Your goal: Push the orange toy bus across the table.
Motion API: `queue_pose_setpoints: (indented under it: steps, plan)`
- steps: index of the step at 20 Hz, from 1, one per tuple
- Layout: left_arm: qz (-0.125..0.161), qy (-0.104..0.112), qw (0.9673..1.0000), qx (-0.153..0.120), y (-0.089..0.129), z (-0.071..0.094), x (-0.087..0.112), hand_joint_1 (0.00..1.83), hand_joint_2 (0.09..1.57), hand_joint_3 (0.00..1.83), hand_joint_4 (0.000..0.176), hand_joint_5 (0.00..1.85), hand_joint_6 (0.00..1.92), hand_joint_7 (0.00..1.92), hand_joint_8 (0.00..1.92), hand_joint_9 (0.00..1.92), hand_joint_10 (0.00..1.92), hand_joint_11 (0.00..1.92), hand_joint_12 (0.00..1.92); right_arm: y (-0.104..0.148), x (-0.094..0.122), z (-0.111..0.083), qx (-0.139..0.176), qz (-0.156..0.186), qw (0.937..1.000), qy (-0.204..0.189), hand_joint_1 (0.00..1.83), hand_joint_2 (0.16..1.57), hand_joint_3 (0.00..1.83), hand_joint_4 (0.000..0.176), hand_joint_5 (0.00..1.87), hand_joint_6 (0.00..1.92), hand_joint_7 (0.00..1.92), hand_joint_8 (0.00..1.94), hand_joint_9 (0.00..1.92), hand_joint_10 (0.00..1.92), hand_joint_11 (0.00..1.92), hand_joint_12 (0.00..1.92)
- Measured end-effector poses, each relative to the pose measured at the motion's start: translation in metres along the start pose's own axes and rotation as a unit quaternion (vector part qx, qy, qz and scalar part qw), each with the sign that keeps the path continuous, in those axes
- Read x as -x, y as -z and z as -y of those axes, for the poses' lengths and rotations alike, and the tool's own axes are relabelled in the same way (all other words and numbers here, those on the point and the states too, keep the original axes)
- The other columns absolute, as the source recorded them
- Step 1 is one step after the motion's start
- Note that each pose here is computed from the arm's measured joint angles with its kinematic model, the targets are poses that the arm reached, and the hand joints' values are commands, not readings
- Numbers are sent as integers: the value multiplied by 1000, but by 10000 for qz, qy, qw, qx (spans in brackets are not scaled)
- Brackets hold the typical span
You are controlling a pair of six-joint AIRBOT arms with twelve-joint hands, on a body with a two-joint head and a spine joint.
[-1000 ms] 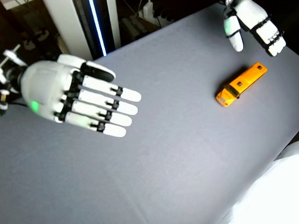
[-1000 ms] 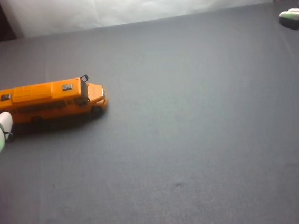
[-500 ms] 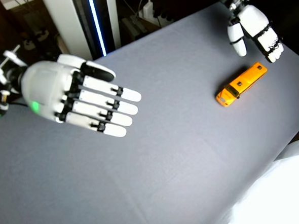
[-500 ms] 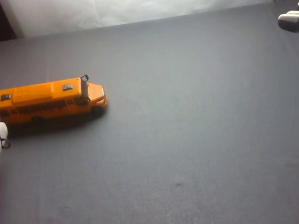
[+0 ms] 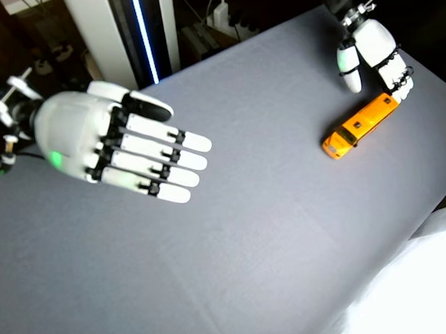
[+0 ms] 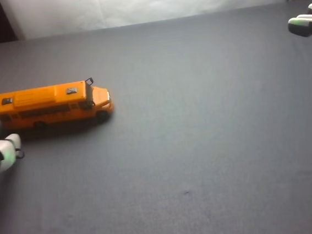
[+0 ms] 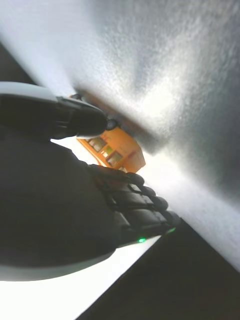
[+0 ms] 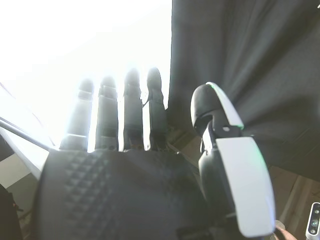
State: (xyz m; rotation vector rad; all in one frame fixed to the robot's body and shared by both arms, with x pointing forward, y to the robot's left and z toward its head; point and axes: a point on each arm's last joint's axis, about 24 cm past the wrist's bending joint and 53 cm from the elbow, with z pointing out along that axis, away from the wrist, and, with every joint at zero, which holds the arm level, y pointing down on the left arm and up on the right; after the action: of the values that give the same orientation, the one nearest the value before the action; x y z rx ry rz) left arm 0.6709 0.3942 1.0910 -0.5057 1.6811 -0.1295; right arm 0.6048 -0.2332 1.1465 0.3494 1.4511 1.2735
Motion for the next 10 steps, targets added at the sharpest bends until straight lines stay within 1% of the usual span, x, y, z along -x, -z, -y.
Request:
queue_pose_setpoints:
  steps: [1, 3, 4, 5, 6, 8, 9, 10]
  plan:
    - [-54, 0, 10000, 3, -2, 1, -4, 0, 1571, 107, 0, 7, 2, 0, 0, 0, 0, 0, 0, 0, 0, 0, 8, -6, 10000, -1, 363, 1363, 0, 38, 421, 1, 372, 0, 208, 0, 54, 137]
    - [-163, 18, 9999, 17, -1, 0, -11, 0, 1571, 85, 0, 11, 3, 0, 0, 0, 0, 0, 0, 0, 1, 1, -9, 12, 10000, -6, 383, 1370, 1, 23, 423, 1, 372, 1, 213, 2, 60, 139]
    - [-181, 26, 9998, 12, -1, 1, -13, 0, 1571, 107, 0, 0, 0, 0, 0, 0, 0, 0, 0, 0, 1, 1, -8, 15, 10000, -8, 386, 1369, 1, 25, 426, 2, 375, 2, 216, 3, 67, 141]
    - [-204, 16, 9998, -4, -1, 2, -14, 0, 1571, 124, 0, 0, 0, 0, 0, 0, 0, 0, 0, 0, 1, 0, -6, 7, 10000, -11, 392, 1370, 1, 16, 432, 4, 394, 8, 231, 8, 81, 146]
    - [-208, -5, 9998, -33, -1, 4, -14, 0, 1571, 124, 0, 0, 0, 0, 0, 0, 0, 0, 0, 0, 0, 0, -1, 1, 10000, -10, 392, 1370, 1, 16, 432, 4, 394, 8, 231, 8, 81, 146]
    - [-221, -47, 9996, -167, 0, 12, -16, 0, 1571, 122, 0, 2, 0, 0, 0, 0, 0, 0, 0, 0, 0, 0, 1, -2, 10000, -9, 402, 1367, 0, 25, 432, 3, 383, 1, 216, 0, 62, 137]
    - [-268, -91, 9991, -317, 1, 23, -20, 0, 1571, 149, 0, 0, 0, 0, 0, 0, 0, 0, 0, 0, 0, 0, -1, -3, 10000, -9, 400, 1364, 0, 17, 432, 2, 386, 2, 220, 2, 66, 139]
    - [-277, -96, 9987, -425, 1, 31, -24, 0, 1571, 155, 0, 0, 0, 0, 0, 0, 0, 0, 0, 0, 0, 0, -2, -3, 10000, -6, 387, 1361, 0, 14, 430, 1, 372, 0, 217, 1, 70, 141]
